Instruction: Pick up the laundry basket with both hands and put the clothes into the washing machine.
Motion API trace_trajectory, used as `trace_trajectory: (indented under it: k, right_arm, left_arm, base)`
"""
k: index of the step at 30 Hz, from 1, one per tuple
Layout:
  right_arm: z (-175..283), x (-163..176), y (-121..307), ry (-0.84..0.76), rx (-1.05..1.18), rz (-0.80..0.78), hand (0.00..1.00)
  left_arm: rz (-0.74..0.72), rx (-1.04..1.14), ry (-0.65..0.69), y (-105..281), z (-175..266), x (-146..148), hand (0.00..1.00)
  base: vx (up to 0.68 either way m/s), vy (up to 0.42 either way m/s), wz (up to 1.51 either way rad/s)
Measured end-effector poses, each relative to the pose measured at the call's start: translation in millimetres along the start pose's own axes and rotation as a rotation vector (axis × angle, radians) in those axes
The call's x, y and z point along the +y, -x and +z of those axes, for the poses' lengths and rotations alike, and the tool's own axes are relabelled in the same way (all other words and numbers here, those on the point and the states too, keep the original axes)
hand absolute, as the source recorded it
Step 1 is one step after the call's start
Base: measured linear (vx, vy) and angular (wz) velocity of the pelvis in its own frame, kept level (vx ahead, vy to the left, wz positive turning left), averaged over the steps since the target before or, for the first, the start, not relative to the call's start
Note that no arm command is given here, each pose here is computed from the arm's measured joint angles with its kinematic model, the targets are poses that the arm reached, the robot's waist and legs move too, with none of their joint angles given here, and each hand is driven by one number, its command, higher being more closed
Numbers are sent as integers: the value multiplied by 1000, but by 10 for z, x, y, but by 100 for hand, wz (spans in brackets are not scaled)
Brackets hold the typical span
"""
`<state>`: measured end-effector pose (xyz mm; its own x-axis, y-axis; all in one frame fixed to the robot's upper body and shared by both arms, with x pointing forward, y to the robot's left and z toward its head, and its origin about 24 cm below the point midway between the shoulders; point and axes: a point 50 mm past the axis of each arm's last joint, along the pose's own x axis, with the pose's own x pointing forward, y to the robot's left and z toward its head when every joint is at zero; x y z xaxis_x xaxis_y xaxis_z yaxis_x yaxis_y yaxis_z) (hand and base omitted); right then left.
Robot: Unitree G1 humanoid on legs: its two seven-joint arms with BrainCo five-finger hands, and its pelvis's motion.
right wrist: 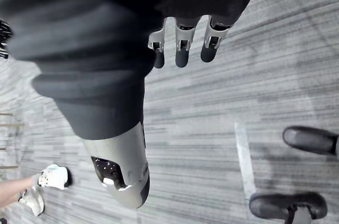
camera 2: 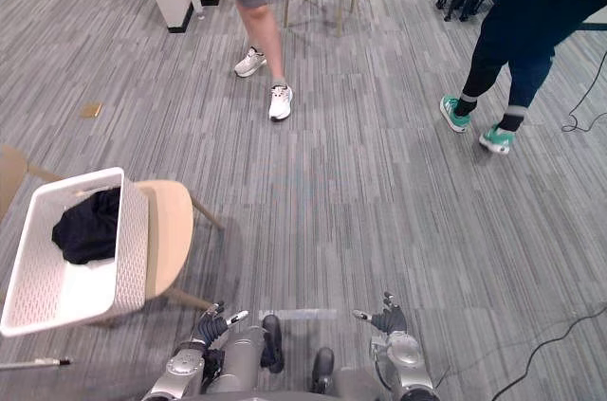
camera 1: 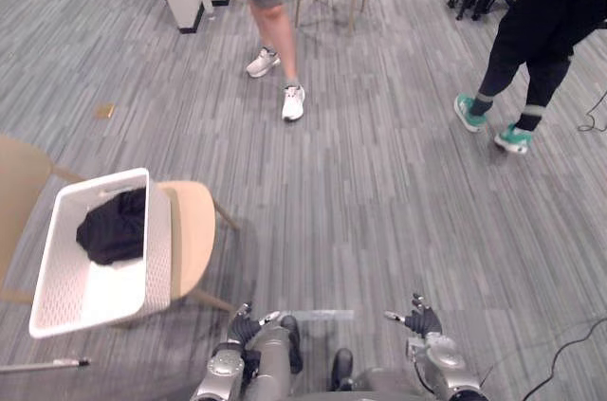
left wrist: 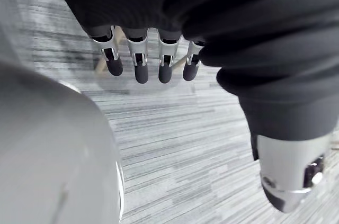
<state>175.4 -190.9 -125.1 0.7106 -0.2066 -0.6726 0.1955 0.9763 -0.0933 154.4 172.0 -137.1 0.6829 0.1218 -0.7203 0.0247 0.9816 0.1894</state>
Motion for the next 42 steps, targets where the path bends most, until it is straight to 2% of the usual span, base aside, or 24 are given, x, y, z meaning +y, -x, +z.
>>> trace_trajectory:
  k: [7,13,16,17,22,28,32,35,42]
  right_arm:
    - [37,109,-16,11,-6,33,0]
    - [175,66,-24,2,-71,18,0]
    - [2,-126,91,-17,-53,-64,0]
    - [89,-264,67,-14,-78,-112,0]
    - [409,-249,87,-42,-234,-120,0]
    - [380,-381,93,-64,-232,-186,0]
    - [303,-284,107,-89,-204,-177,0]
    - [339,-332,104,-28,-220,-178,0]
    - [752,-114,170,175,-421,-76,0]
  left_arm:
    - [20,23,-6,29,-77,33,0]
    - [76,-102,18,-74,316,50,0]
    - [67,-139,53,-87,452,-68,0]
    - [50,-164,106,-59,514,-205,0]
    - [82,-264,163,0,708,-188,0]
    - [73,-215,135,92,448,-222,0]
    - [90,-194,73,102,323,-29,0]
    - [100,-151,44,125,178,49,0]
    - [130,-116,-2,129,70,220,0]
  base:
    - [513,176,26]
    - [555,-141,144]
    - [598,-439,219]
    - [482,-392,176]
    - [271,-239,210]
    - [181,41,153]
    - [167,136,113]
    - [157,135,82]
    - [126,29,72]
